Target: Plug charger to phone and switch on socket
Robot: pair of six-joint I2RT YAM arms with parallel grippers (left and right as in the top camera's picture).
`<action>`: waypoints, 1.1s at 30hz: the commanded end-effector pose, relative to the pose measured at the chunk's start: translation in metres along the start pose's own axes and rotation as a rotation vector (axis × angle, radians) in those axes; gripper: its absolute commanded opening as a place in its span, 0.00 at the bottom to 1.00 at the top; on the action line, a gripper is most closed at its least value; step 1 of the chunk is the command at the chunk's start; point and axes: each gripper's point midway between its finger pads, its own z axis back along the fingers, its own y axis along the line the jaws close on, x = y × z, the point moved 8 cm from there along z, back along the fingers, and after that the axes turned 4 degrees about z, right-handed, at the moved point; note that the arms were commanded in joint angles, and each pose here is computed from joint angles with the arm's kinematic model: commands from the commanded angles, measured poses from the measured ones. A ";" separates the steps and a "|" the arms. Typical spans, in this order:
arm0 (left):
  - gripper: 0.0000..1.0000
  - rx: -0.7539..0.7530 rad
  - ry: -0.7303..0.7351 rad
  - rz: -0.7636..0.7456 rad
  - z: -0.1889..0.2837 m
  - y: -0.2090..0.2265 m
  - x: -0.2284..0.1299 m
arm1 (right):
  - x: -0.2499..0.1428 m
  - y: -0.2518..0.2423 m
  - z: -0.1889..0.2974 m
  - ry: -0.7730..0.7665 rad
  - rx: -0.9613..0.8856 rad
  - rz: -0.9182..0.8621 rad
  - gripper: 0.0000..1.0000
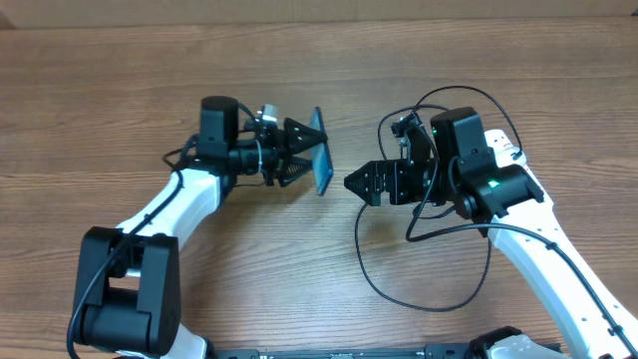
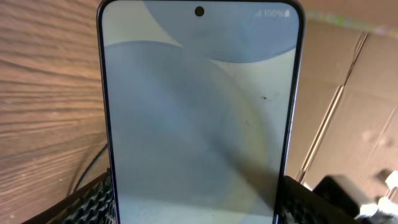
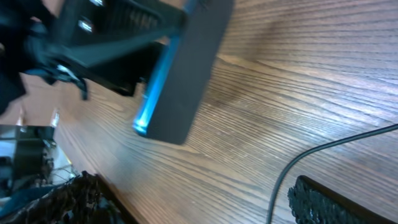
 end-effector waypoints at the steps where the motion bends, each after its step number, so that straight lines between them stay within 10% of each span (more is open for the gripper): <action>1: 0.54 -0.048 -0.011 0.044 0.018 -0.008 0.013 | 0.004 0.005 -0.010 -0.075 -0.220 0.115 1.00; 10: 0.55 -0.052 -0.021 0.071 0.021 -0.007 0.016 | -0.015 0.053 -0.054 -0.383 -0.441 0.164 1.00; 33: 0.57 -0.078 -0.005 0.172 0.031 -0.007 0.020 | 0.003 0.058 -0.105 -0.491 -0.368 0.229 0.88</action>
